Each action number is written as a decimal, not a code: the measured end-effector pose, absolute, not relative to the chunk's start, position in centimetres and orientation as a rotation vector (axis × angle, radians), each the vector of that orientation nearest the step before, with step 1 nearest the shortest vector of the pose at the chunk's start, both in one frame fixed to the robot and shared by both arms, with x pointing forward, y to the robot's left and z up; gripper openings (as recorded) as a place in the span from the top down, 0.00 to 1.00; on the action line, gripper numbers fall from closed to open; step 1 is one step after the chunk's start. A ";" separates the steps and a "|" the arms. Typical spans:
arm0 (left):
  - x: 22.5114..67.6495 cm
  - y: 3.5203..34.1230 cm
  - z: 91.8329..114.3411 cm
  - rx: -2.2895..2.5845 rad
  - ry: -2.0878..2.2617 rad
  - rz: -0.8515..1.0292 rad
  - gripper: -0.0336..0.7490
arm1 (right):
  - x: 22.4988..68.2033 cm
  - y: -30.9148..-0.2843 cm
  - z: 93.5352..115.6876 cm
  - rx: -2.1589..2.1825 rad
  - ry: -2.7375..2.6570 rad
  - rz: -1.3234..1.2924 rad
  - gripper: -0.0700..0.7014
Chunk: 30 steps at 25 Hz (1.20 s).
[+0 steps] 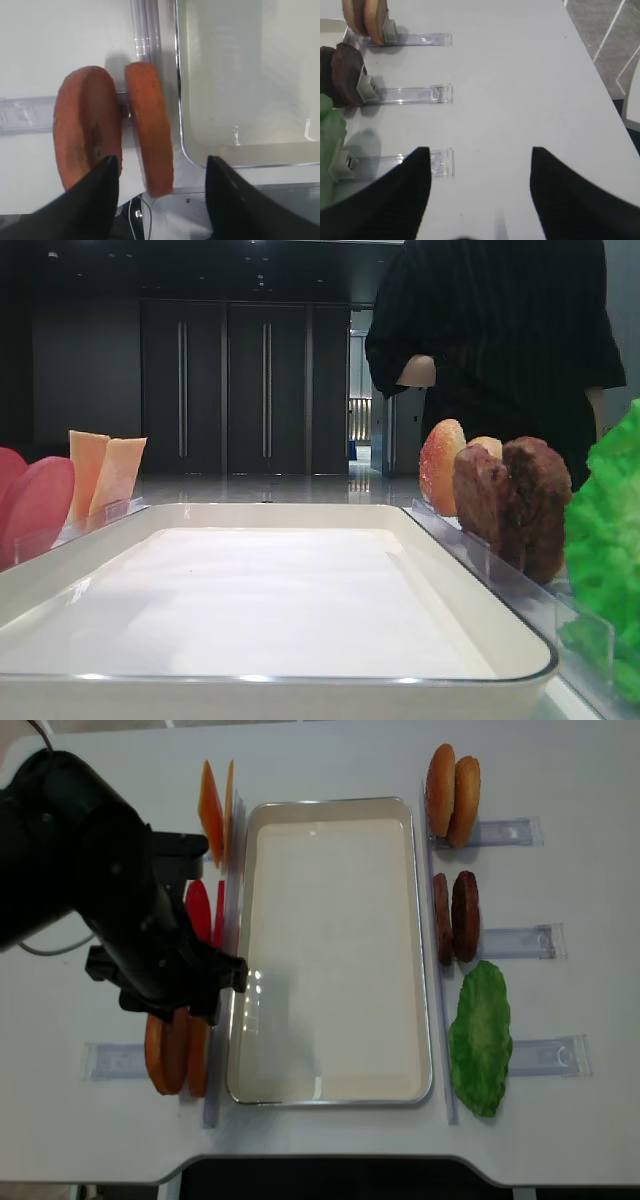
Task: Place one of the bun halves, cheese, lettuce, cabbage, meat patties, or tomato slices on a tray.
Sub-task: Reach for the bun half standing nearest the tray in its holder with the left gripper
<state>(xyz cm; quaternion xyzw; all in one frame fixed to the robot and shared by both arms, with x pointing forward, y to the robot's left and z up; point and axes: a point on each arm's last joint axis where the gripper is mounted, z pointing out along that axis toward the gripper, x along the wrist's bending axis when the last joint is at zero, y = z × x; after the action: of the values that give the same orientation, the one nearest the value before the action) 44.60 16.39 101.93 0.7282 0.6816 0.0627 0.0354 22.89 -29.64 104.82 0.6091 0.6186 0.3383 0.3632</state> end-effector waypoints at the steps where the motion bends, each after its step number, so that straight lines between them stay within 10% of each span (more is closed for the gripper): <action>1: 44.7 16.3 101.9 2.233 2.088 0.194 0.41 | 22.9 -29.6 104.8 1.568 1.592 0.871 0.37; 30: 46.0 15.2 97.7 2.350 2.150 0.139 0.41 | 22.9 -29.6 104.8 1.568 1.592 0.871 0.37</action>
<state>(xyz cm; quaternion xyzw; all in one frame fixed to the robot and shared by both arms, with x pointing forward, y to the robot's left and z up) 45.95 15.24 97.72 0.7369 0.6742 0.0435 -0.0233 22.89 -29.64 104.82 0.6091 0.6186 0.3383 0.3632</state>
